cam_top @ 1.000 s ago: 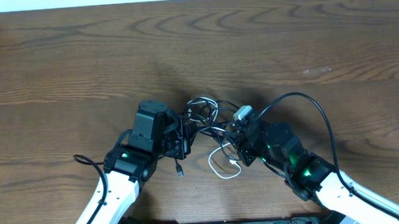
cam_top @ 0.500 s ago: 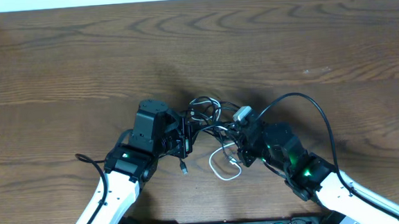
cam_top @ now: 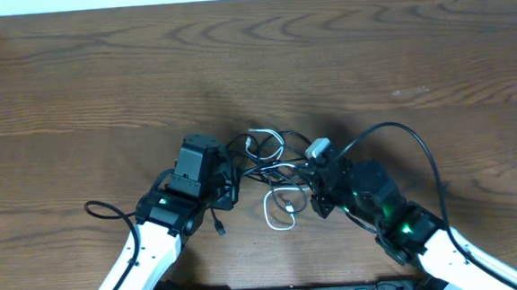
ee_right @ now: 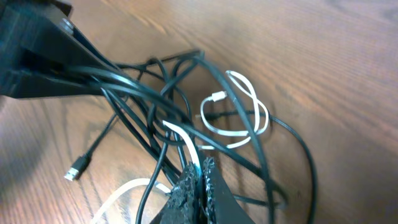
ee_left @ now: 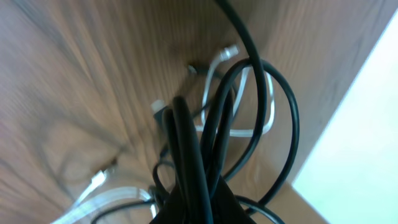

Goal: Untangle cables

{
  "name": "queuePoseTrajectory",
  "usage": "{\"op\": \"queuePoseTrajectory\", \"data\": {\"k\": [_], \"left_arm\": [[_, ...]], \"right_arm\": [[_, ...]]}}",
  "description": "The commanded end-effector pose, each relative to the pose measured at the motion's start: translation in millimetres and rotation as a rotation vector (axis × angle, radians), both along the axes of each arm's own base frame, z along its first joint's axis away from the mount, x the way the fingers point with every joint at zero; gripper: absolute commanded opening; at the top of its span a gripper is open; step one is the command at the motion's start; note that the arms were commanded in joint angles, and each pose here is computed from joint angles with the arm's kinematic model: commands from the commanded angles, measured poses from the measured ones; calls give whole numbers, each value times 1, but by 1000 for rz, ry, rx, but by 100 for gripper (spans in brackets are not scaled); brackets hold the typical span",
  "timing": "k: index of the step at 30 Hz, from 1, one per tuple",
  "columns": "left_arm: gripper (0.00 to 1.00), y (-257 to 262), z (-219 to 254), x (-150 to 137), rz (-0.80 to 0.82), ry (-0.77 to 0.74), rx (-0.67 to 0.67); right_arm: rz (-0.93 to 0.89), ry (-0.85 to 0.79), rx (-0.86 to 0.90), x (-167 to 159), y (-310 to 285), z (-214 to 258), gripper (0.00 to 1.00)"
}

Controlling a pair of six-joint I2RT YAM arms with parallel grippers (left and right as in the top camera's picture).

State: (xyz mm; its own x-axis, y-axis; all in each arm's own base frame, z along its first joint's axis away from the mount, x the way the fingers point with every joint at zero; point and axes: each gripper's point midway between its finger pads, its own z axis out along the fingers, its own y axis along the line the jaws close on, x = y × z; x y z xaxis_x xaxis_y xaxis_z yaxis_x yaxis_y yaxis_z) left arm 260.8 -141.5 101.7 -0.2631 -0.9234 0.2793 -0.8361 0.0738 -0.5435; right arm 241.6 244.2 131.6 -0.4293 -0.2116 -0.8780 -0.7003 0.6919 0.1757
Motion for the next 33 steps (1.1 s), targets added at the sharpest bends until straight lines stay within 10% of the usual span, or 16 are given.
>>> {"op": "queuePoseTrajectory", "data": {"k": [1,18,28,33], "left_arm": [[8,18,1,13,59,-41,109],[9,15,-31,17,60,51,133],[9,3,-24,23,36,17,75],[9,2,-24,23,31,20,69]], "right_arm": [[11,-43,59,-6,-1,26,1],[-446,-463,463,-21,-134,191,1],[122,-40,328,-65,-43,103,44],[227,102,266,-62,-21,66,49]]}}
